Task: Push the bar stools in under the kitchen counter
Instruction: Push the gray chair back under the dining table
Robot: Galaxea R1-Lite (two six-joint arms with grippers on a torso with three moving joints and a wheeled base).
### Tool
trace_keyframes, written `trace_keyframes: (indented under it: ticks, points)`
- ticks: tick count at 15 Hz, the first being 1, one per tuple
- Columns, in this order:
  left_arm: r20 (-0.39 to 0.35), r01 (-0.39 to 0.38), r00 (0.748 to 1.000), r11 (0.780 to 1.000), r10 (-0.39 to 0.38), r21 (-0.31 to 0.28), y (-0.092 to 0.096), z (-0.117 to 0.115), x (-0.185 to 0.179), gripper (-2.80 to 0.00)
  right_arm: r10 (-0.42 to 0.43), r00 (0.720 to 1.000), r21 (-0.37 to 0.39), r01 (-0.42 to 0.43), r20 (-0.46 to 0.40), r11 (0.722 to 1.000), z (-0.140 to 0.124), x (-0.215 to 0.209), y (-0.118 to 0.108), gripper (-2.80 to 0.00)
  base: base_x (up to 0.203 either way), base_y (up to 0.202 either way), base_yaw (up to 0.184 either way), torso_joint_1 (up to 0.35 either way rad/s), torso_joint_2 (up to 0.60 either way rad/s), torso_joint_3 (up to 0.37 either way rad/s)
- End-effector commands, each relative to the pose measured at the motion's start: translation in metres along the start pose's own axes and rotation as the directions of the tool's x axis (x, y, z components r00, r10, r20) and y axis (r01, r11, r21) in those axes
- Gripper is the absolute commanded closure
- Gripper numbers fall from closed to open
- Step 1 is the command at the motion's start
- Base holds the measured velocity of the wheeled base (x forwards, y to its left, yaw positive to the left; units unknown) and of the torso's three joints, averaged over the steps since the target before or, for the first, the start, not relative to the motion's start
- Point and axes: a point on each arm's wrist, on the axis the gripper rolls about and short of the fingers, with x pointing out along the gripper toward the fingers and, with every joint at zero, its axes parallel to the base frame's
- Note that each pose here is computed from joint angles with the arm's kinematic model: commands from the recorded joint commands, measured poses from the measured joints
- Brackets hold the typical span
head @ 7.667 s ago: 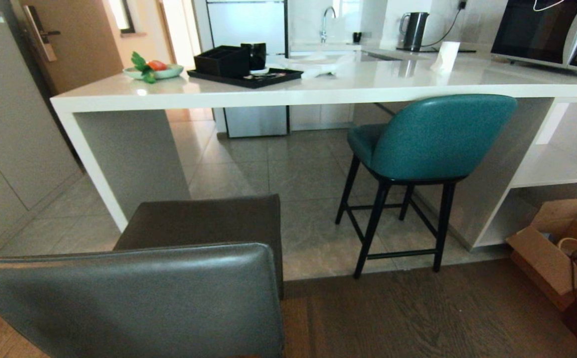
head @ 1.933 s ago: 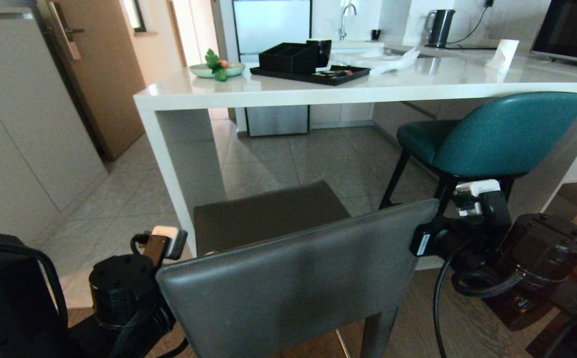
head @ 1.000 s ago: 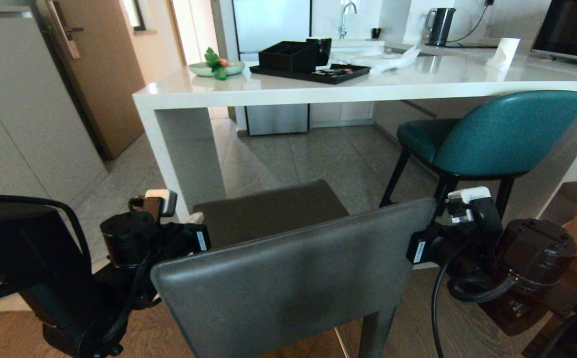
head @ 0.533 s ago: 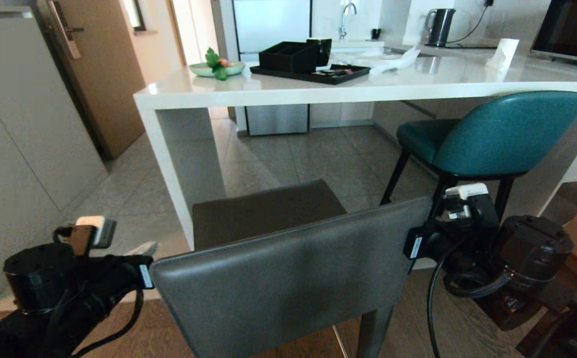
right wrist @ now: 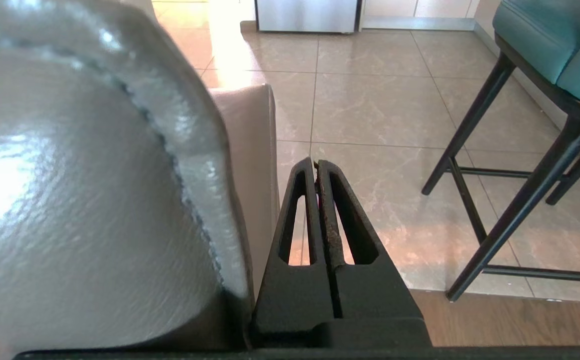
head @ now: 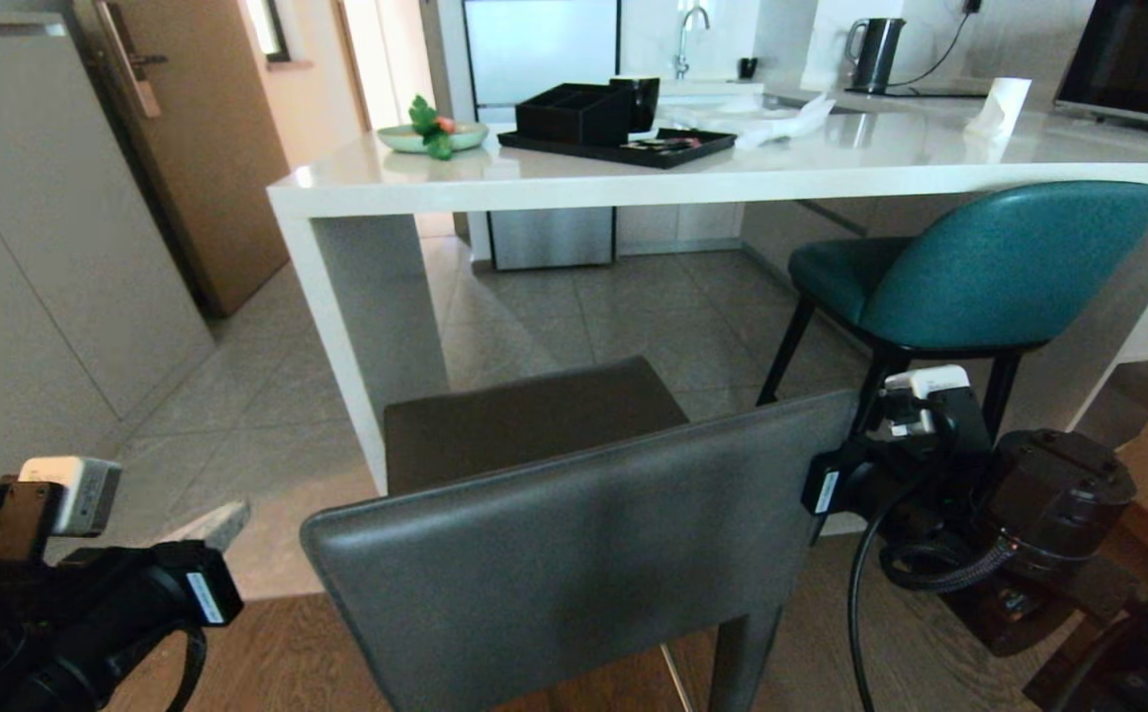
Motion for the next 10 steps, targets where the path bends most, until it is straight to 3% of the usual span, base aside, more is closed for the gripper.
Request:
trace_keyframes:
  ticks: [1,2,5,8,10]
  points:
    - [0.1,0.047,0.994,0.999,-0.047,0.002,-0.006,0.018,-0.02,0.0,0.002,1.0,-0.002,-0.002,0.001,1.0,0.0,0.0,0.001,0.0,0.0,0.0,0.0,0.0,0.0,0.0]
    - [0.091,0.082,0.992,0.997,-0.082,0.012,-0.012,0.023,-0.028,0.0,0.006,1.0,-0.005,-0.006,0.001,1.0,-0.001,0.001,0.002,0.0,0.0,0.0,0.0,0.0,0.0,0.0]
    - [-0.061,0.194,0.98,0.98,-0.191,0.054,-0.038,0.031,-0.038,0.0,0.007,1.0,-0.004,-0.007,0.012,1.0,0.001,0.002,0.004,0.0,0.0,0.0,0.0,0.0,0.0,0.0]
    - [-0.114,0.095,0.99,0.992,-0.085,0.082,-0.049,0.03,-0.031,0.0,0.008,1.0,-0.002,-0.008,0.021,1.0,0.004,0.001,0.003,0.0,0.0,0.0,0.0,0.0,0.0,0.0]
    - [-0.109,0.072,0.992,0.995,-0.063,0.076,-0.051,0.029,-0.025,0.0,0.008,1.0,-0.001,-0.008,0.025,1.0,0.005,0.001,0.003,0.0,0.0,0.0,0.0,0.0,0.0,0.0]
